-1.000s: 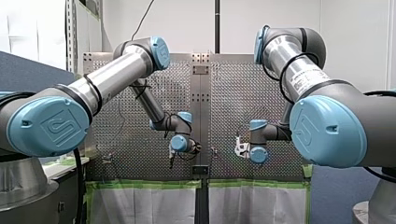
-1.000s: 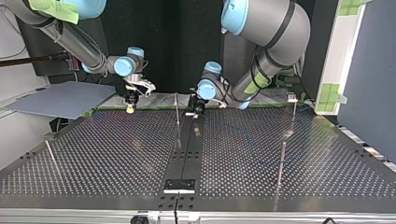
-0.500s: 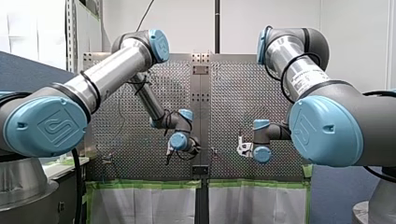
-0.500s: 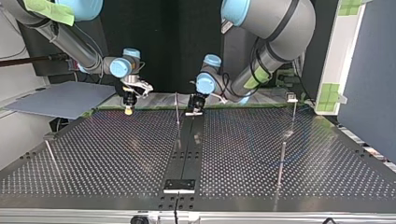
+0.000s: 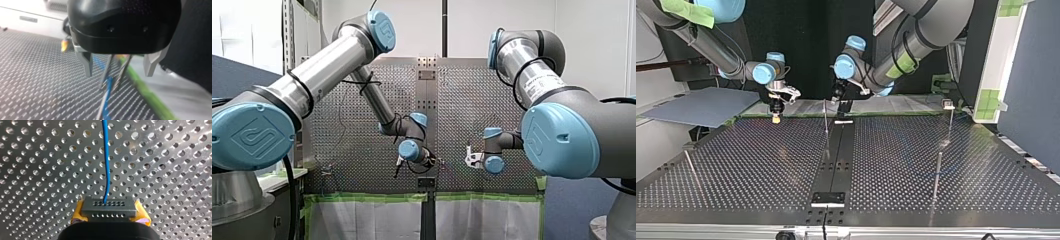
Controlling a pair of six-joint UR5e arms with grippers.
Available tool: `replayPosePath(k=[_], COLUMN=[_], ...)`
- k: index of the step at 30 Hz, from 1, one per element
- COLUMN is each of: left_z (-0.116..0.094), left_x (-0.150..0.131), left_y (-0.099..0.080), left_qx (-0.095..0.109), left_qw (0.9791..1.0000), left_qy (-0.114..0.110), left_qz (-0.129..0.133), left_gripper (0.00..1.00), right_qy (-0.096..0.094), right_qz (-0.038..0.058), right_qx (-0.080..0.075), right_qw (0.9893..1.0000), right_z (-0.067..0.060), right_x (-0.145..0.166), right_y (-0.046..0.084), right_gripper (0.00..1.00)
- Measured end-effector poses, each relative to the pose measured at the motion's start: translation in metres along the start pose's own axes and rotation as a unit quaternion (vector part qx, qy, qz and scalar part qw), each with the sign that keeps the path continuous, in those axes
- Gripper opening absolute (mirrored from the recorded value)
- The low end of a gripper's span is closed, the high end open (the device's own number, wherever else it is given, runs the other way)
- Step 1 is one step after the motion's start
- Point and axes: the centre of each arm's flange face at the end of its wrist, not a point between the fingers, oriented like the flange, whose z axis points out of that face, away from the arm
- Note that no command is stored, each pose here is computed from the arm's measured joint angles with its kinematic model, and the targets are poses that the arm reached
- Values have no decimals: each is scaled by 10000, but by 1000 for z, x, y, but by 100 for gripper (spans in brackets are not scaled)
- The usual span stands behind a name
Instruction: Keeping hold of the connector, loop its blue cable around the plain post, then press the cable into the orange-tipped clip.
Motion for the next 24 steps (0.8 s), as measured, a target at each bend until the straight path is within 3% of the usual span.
replayPosePath(k=[4, 9, 15, 24], left_z=[-22, -46, -50, -41], left_x=[18, 36, 37, 28], left_y=[-21, -45, -56, -53], left_qx=[23, 196, 283, 141], left_qw=[9998, 9992, 9995, 9981], left_qy=[185, 304, 134, -266], left_qz=[66, 144, -54, -530], left_gripper=[100, 100, 100, 100], right_qy=[-81, -154, -164, -167], right_qz=[-5, -8, -6, -4], right_qx=[8, 10, 1, -15], right_qw=[10000, 9999, 9999, 9999], right_z=[-2, -3, -3, -3], right_x=[-2, -3, -3, -3], right_y=[0, 0, 1, 3], right_gripper=[0, 0, 0, 0])
